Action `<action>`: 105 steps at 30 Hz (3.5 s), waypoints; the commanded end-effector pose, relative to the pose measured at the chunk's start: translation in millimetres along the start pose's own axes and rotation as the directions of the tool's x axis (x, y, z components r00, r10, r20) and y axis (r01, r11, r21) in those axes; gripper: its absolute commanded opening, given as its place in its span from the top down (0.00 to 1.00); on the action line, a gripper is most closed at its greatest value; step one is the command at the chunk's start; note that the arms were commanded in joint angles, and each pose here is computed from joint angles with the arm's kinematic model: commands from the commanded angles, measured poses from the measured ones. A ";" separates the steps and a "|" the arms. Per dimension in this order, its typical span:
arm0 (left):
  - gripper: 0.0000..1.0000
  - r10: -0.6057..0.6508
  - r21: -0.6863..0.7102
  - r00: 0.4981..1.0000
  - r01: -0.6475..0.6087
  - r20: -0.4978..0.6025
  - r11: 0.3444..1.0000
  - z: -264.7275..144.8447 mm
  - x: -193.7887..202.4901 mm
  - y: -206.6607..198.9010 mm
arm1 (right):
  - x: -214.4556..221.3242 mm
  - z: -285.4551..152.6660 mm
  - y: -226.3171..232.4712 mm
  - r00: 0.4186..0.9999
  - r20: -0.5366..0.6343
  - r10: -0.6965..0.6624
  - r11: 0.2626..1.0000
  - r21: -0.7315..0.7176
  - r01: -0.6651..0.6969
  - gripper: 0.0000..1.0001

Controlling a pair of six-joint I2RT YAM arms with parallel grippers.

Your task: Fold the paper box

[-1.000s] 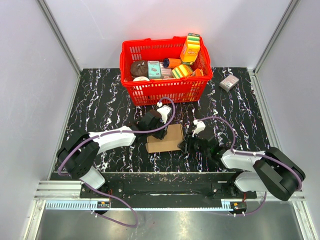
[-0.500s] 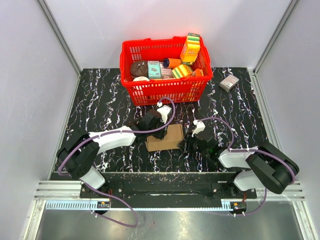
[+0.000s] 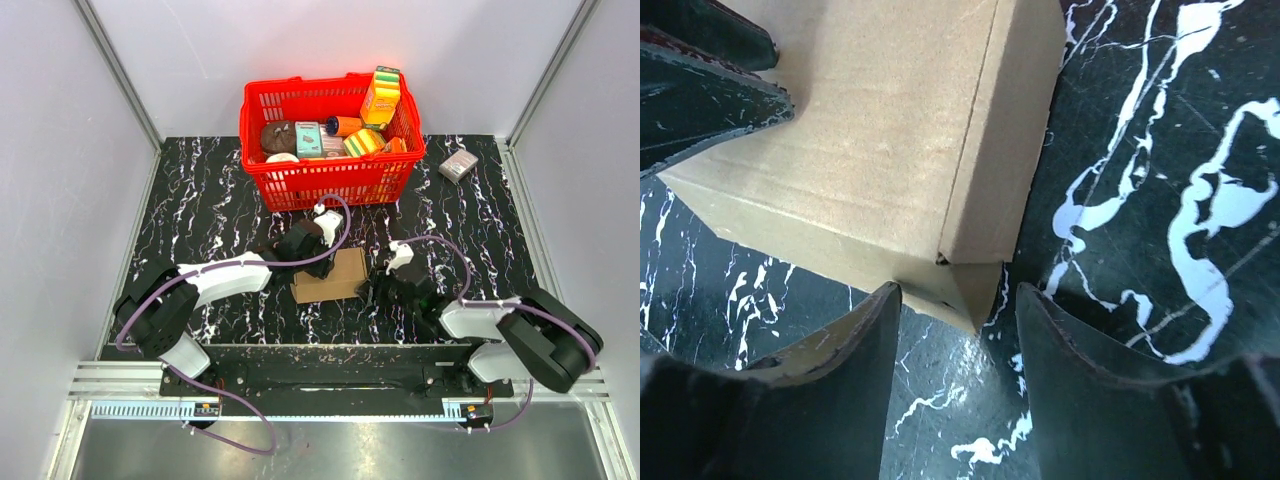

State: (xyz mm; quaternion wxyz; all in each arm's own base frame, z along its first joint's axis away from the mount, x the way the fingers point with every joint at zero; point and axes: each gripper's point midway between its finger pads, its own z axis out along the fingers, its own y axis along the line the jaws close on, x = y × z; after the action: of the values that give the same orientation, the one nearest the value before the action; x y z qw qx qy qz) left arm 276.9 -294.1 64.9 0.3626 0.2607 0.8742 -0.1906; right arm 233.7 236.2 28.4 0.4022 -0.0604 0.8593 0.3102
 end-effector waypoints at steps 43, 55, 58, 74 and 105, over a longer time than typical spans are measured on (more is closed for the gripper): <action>0.01 -0.336 0.091 0.715 0.359 0.614 0.929 -142.1 54.6 22.5 | -59.8 -75.7 29.6 0.984 0.176 0.026 0.999 -0.052 -0.017 0.35; 0.01 -0.260 0.073 0.784 0.267 0.564 0.961 -150.8 46.8 -7.3 | -61.3 -90.1 31.3 0.980 0.197 0.039 0.997 -0.071 -0.026 0.34; 0.01 -0.239 0.047 0.785 0.260 0.571 0.965 -159.8 45.8 -9.9 | -63.3 -90.6 34.5 0.979 0.200 0.041 0.996 -0.082 -0.025 0.34; 0.01 -0.162 -0.078 0.799 0.252 0.580 0.965 -160.5 62.9 -7.9 | -68.8 -93.9 37.5 0.979 0.202 0.025 0.997 -0.080 -0.008 0.34; 0.01 -0.153 -0.182 0.789 0.318 0.595 0.931 -185.5 55.2 0.9 | -81.8 -77.4 41.8 0.986 0.164 -0.027 0.999 -0.032 0.032 0.33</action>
State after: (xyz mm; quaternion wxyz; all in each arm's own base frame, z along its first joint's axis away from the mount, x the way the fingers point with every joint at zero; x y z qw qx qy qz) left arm 129.6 -208.8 135.3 0.5983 0.1306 0.7664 -0.1938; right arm 203.7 200.4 108.8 0.4388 -0.0456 0.8397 0.3167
